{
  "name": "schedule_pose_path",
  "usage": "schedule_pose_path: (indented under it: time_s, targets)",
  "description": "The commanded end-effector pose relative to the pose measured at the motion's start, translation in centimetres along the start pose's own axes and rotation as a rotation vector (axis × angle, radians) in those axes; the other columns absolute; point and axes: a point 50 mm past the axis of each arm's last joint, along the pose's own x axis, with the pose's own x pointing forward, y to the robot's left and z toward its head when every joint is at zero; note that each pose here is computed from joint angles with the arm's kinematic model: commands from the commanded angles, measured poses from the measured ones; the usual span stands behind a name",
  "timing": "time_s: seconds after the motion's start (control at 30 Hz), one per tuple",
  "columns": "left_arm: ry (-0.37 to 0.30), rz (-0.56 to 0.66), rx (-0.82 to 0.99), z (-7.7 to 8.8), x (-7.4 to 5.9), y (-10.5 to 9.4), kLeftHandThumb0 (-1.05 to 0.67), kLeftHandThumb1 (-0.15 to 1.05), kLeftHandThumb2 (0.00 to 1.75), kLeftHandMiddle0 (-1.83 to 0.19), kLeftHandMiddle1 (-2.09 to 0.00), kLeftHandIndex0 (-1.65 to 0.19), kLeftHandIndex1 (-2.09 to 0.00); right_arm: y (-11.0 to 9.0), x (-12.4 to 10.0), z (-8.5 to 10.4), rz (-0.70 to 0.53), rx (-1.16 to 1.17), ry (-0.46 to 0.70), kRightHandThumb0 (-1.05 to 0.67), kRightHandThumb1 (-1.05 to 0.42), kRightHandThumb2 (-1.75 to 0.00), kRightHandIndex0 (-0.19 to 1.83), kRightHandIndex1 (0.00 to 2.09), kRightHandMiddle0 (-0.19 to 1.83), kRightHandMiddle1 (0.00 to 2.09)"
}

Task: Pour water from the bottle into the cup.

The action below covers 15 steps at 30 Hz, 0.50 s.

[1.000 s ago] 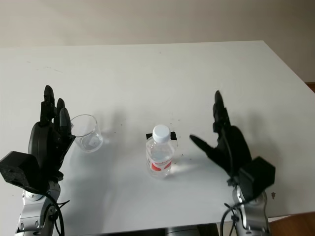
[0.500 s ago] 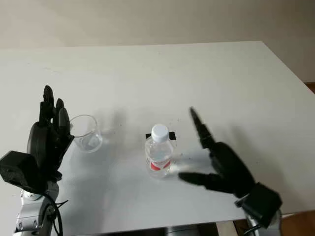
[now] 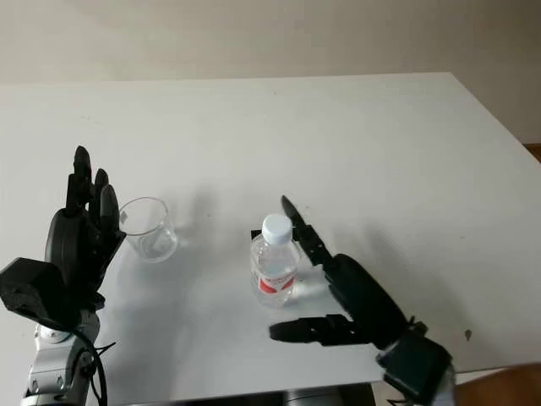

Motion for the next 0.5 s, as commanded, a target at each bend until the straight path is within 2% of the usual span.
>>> schedule_pose_path:
  time_s: [0.0, 0.23, 0.47]
  targets:
    - [-0.022, -0.006, 0.009, 0.4, 0.2, 0.0, -0.72, 1.05, 0.63, 0.08, -0.07, 0.1, 0.0, 0.7, 1.1, 0.1, -0.014, 0.004, -0.041, -0.92, -0.94, -0.06, -0.19, 0.0, -0.19, 0.0]
    - [-0.029, -0.001, 0.009, 0.5, 0.3, -0.1, -0.73, 1.05, 0.62, 0.07, -0.07, 0.1, 0.0, 2.9, 2.9, 0.8, -0.108, 0.064, -0.128, -0.9, -0.93, -0.05, -0.19, 0.0, -0.19, 0.0]
    - [-0.022, 0.0, 0.003, 0.4, 0.2, -0.2, -0.73, 1.05, 0.63, 0.09, -0.06, 0.11, 0.0, 2.9, 3.1, 1.0, -0.196, 0.198, -0.169, -0.78, -0.9, -0.05, -0.1, 0.06, -0.17, 0.02]
